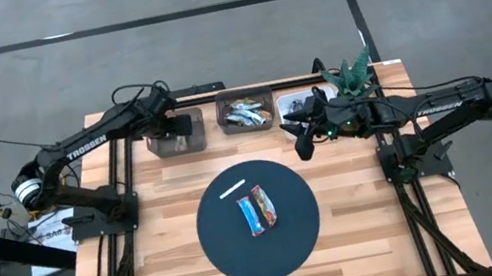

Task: Pick and place Granola Bars by type
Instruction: Put the red granola bar into the left black bin

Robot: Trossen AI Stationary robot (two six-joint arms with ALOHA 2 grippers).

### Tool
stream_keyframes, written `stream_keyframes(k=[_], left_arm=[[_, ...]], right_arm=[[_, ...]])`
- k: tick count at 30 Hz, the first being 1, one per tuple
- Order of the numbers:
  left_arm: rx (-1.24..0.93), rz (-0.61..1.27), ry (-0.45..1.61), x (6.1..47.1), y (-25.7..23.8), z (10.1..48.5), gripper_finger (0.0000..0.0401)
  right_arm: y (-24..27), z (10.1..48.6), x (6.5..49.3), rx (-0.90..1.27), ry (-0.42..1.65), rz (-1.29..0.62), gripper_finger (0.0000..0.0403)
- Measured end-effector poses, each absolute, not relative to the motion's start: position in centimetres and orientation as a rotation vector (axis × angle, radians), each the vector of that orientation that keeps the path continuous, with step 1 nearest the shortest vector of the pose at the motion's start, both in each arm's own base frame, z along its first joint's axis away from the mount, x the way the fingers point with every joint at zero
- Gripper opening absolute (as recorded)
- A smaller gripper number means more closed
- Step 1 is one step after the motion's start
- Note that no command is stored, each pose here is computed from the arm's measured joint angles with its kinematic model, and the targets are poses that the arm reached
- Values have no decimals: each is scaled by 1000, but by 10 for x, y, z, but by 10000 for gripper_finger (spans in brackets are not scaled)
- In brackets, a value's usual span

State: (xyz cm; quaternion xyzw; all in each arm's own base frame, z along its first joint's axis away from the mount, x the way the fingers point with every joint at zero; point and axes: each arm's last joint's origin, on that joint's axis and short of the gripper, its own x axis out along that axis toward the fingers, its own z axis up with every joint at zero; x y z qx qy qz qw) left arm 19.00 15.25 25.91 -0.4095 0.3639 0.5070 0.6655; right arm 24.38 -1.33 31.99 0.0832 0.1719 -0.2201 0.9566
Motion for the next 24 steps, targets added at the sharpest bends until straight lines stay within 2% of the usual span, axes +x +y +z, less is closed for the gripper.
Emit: stream_keyframes(k=[6,12,17,20,24], left_arm=[[-925,1088,803,194,152,260,138],[-927,744,728,225,131,269,131],[-945,511,720,252,90,274,121],[-998,460,726,262,62,276,119],[-1097,490,732,267,29,275,124]], right_arm=[[-12,320,244,172,352,-428,124],[-10,319,244,193,363,-383,124],[1,319,240,188,454,-349,124],[8,322,237,180,505,-319,124],[16,329,234,186,535,-289,124]])
